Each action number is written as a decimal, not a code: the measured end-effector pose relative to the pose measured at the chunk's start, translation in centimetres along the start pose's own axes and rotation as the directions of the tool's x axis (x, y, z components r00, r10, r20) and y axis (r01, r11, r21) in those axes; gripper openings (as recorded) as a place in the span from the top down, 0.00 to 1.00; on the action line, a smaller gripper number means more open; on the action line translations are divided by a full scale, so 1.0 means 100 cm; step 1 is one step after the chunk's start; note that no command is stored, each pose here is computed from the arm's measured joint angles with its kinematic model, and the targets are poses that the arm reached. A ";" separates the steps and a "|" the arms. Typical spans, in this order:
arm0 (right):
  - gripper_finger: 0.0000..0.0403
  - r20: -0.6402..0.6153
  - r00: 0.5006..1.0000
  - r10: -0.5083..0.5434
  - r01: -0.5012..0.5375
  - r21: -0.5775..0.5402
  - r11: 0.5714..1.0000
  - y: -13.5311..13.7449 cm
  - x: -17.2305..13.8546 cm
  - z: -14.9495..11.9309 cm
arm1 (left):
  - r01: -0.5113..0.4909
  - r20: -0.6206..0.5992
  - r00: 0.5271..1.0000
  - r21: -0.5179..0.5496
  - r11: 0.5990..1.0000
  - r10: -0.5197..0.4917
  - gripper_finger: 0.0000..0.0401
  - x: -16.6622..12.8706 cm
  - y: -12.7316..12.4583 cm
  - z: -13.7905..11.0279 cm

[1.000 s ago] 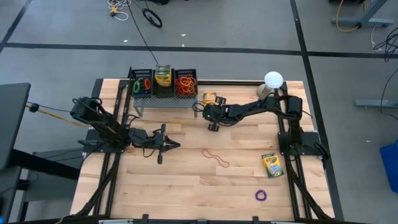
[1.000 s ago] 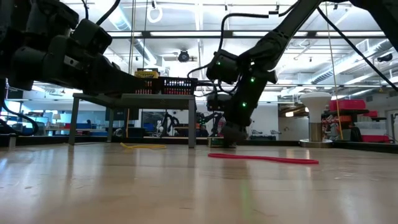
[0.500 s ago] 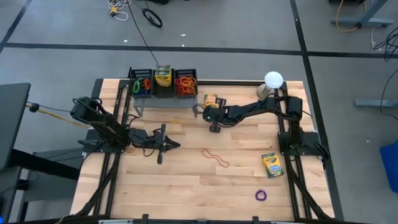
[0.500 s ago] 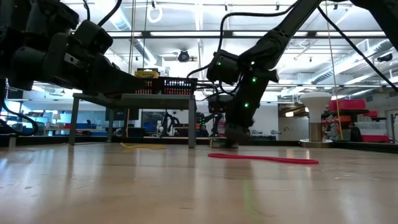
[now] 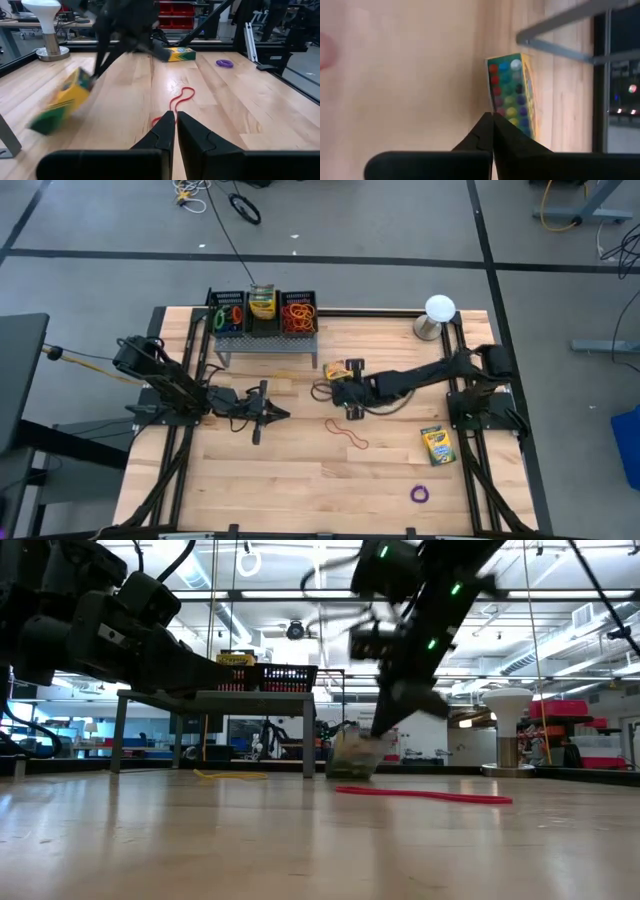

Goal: Pick & Place Office Desk Supplies
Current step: Put the yellow crayon box into the middle black bin

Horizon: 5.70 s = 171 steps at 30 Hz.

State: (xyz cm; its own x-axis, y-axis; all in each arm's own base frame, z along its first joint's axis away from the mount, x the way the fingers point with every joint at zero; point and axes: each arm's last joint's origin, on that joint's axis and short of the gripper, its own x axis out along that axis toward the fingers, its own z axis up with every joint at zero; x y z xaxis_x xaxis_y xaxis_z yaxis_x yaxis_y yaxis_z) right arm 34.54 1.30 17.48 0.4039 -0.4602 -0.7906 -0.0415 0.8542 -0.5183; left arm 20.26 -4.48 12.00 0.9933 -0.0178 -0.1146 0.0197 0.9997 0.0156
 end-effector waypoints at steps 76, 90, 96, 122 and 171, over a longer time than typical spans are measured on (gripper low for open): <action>0.22 0.084 0.996 0.013 -0.079 0.853 0.516 0.001 0.000 0.008 | -0.088 -0.066 0.994 -0.034 0.996 0.086 0.94 0.000 0.003 -0.007; 0.13 0.081 0.997 -0.018 -0.063 0.881 0.469 -0.015 0.056 0.006 | -0.092 -0.103 0.991 -0.043 0.995 0.087 0.94 0.000 0.003 -0.010; 0.13 0.144 0.989 0.042 -0.144 0.834 0.533 -0.007 0.063 0.011 | -0.090 -0.103 0.991 -0.049 0.995 0.085 0.94 0.000 0.003 -0.010; 0.13 0.335 0.883 0.328 -0.447 0.390 0.805 0.046 0.029 0.033 | -0.025 -0.371 0.902 0.465 0.885 0.221 0.46 0.023 -0.023 -0.027; 0.99 0.137 0.957 0.258 -0.291 0.489 0.822 0.062 0.004 -0.001 | -0.063 -0.532 0.775 0.471 0.880 0.341 0.52 0.050 0.003 -0.028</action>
State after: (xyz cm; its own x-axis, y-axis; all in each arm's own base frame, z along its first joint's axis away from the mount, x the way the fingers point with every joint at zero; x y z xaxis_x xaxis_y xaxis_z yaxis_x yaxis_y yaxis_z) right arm 34.32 6.38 13.89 0.5005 -0.1870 -0.8453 0.2952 0.9548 -0.0365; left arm 24.93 -4.23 8.65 0.7156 0.3365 -0.6121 0.0085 0.8721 0.4893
